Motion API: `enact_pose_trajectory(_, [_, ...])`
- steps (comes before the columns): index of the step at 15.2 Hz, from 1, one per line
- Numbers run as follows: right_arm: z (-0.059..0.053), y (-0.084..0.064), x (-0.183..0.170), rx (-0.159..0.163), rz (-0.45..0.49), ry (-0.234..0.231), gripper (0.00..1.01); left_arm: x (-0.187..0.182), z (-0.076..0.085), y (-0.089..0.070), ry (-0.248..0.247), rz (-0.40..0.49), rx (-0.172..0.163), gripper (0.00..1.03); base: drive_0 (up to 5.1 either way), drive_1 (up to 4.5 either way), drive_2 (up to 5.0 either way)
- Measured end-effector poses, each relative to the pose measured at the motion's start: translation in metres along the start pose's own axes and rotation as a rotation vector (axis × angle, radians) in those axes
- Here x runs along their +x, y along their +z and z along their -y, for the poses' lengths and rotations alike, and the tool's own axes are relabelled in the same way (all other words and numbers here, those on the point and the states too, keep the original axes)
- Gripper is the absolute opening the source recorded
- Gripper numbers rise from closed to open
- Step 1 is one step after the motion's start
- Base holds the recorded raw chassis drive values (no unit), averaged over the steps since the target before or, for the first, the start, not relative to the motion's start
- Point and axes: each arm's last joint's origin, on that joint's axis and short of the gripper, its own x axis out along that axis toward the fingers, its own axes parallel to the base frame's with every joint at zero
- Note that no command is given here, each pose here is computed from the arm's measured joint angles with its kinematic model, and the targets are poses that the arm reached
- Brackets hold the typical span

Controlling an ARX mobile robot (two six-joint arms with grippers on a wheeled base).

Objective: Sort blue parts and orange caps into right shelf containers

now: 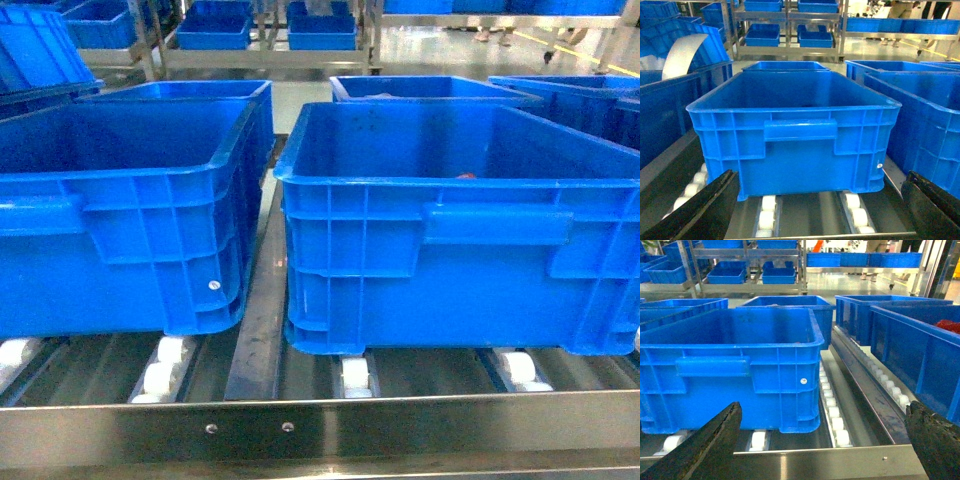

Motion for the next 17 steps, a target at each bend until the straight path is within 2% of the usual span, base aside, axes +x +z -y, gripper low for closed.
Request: enact_pose_trajectory(17, [0.0,0.0,0.0,0.0,0.0,0.0,0.98,0.0,0.0,0.0,0.0,0.0,0.0,0.98,0.0,0.0,0.0])
